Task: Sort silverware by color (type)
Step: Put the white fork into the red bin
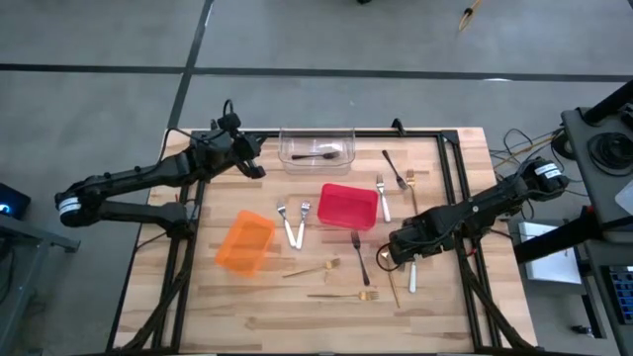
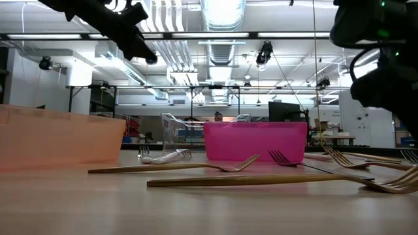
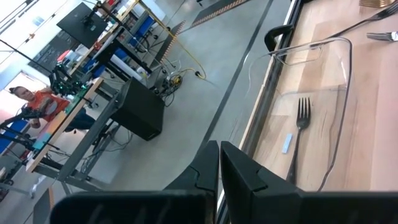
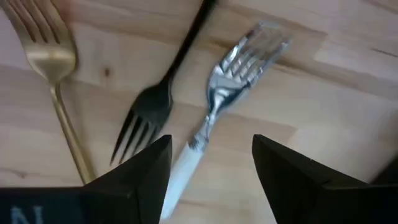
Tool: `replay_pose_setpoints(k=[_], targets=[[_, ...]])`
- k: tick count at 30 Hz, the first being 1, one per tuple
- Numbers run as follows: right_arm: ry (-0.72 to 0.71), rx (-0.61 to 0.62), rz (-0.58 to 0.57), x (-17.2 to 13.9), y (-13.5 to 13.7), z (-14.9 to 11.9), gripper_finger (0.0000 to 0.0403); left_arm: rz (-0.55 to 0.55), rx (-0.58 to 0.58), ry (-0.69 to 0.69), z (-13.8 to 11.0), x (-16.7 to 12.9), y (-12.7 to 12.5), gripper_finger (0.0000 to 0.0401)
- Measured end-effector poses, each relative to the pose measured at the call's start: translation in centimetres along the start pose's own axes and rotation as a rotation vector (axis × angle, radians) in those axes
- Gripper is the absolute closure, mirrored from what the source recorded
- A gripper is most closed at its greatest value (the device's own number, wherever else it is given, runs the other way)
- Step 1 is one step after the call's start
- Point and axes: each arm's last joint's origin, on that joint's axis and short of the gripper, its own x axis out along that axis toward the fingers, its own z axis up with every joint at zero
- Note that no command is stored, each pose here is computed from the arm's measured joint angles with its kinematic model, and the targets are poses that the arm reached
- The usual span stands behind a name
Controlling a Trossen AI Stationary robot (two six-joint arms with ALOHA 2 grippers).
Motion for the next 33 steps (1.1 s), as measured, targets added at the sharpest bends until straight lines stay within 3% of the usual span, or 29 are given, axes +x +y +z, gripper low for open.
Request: replay_pose_setpoints(k=[17,33], targets=[[-0.007,0.054,0.044,2.5,-1.2,0.6,0.0236,0.0,0.004,0.0,0.0,0.0,0.0,0.0401],[-0.028,0.051,0.016,2.7,-1.5,0.6,0.0378,-0.001,0.004,-0.001,0.0,0.0,0.0,0.0401]])
